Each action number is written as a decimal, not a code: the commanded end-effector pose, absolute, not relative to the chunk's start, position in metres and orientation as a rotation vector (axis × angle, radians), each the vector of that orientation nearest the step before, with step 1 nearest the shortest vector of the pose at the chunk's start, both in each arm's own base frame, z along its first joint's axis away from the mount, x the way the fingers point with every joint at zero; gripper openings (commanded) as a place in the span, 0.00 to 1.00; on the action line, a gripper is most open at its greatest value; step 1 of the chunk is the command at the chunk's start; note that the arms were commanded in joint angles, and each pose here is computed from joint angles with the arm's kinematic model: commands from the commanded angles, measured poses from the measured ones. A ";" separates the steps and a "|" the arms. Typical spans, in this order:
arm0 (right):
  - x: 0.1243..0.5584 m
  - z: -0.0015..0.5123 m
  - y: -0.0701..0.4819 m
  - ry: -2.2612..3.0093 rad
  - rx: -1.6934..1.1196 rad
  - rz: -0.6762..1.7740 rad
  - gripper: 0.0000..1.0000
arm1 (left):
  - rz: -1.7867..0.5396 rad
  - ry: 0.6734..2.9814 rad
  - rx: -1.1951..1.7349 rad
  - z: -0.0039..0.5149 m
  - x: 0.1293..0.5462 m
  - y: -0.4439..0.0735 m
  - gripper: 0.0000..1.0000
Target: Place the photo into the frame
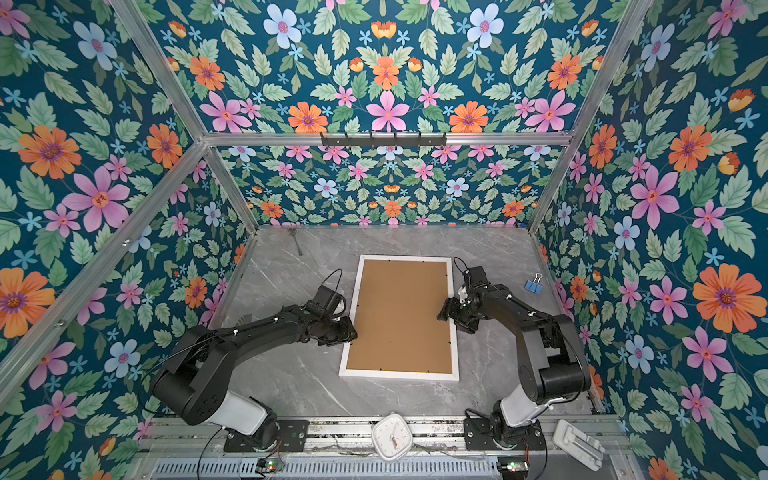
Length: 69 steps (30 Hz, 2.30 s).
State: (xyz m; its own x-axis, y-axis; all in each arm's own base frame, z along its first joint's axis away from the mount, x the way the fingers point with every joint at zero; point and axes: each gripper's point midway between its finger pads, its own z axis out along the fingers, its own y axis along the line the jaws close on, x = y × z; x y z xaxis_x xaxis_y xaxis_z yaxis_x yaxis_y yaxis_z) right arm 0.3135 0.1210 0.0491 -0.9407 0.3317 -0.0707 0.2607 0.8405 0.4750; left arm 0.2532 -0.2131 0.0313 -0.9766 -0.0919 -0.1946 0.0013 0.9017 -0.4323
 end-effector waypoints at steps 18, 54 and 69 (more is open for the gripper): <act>0.397 0.075 0.108 2.855 0.284 0.460 0.69 | -0.885 2.728 -0.080 0.055 0.280 -0.280 0.41; 0.290 0.138 0.126 2.669 0.059 0.442 0.69 | -0.351 2.973 -0.060 0.029 0.267 -0.261 0.28; 0.278 0.134 0.176 2.602 -0.269 0.428 0.69 | -0.185 2.983 -0.017 0.027 0.270 -0.247 0.19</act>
State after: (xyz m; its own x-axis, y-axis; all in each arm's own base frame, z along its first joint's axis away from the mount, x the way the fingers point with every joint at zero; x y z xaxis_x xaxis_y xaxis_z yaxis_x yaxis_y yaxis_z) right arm 0.2741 0.1701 0.1310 -0.8896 -0.0713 -0.4511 -0.2174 0.9348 0.2810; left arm 0.2732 -0.2706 0.0352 -0.9868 -0.0634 -0.1491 -0.0252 0.9691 -0.2454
